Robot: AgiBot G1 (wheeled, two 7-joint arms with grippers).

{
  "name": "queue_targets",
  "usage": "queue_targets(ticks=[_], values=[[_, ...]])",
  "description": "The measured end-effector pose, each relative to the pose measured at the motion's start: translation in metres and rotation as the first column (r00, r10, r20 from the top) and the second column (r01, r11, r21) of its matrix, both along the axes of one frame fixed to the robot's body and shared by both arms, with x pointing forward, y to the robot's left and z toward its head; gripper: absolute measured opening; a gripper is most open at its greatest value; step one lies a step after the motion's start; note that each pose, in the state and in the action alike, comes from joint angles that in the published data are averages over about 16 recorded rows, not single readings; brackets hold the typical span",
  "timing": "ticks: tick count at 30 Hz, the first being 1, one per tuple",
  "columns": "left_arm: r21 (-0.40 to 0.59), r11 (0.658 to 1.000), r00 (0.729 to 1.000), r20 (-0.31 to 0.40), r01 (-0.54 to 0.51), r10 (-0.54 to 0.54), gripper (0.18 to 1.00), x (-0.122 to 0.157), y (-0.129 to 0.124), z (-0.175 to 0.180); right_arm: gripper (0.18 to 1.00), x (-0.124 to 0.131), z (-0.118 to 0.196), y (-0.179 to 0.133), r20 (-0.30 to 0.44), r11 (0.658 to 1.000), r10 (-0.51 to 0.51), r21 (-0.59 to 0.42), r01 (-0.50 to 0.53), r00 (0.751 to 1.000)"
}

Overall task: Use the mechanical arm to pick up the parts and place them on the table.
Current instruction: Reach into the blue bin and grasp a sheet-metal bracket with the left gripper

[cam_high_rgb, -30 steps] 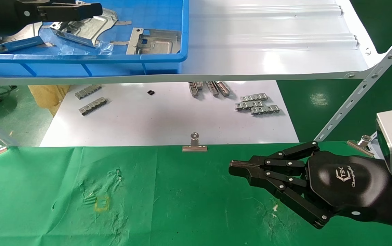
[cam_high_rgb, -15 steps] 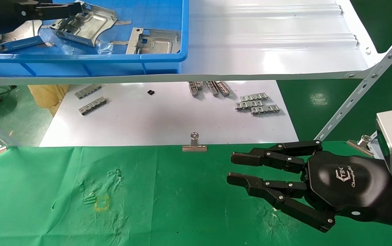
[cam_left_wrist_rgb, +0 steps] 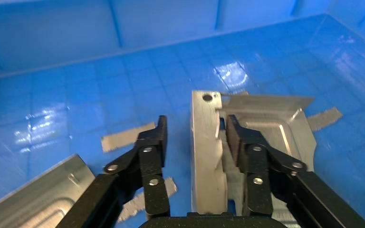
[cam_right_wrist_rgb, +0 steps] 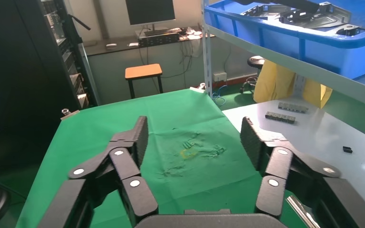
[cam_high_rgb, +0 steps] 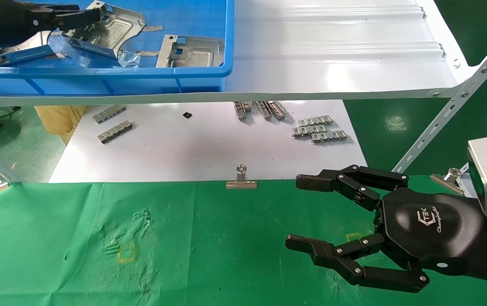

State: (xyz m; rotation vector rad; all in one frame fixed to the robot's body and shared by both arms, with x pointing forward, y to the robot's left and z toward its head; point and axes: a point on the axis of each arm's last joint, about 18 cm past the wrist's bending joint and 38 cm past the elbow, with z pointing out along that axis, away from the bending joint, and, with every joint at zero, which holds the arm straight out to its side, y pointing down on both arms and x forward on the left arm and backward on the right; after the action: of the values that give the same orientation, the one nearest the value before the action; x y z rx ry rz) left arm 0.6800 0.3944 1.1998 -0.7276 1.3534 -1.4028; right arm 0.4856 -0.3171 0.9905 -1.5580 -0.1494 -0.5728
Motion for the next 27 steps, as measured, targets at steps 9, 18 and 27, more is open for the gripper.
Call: queue_targets(ticks=[9, 18, 27], values=[[-0.004, 1.000, 1.000, -0.011, 0.003, -0.003, 0.402, -0.001, 0.000, -0.001, 0.826, 0.000, 0.000, 0.000, 0.000, 1.000, 0.000, 0.000, 0.000, 1.000], [-0.009, 1.000, 1.000, 0.003, 0.027, -0.027, 0.290, -0.007, -0.002, 0.007, 0.946, 0.000, 0.000, 0.000, 0.000, 1.000, 0.000, 0.000, 0.000, 1.000], [0.022, 0.986, 0.986, 0.029, 0.164, -0.165, 0.274, -0.029, -0.018, 0.019, 0.995, 0.000, 0.000, 0.000, 0.000, 1.000, 0.000, 0.000, 0.000, 1.000]])
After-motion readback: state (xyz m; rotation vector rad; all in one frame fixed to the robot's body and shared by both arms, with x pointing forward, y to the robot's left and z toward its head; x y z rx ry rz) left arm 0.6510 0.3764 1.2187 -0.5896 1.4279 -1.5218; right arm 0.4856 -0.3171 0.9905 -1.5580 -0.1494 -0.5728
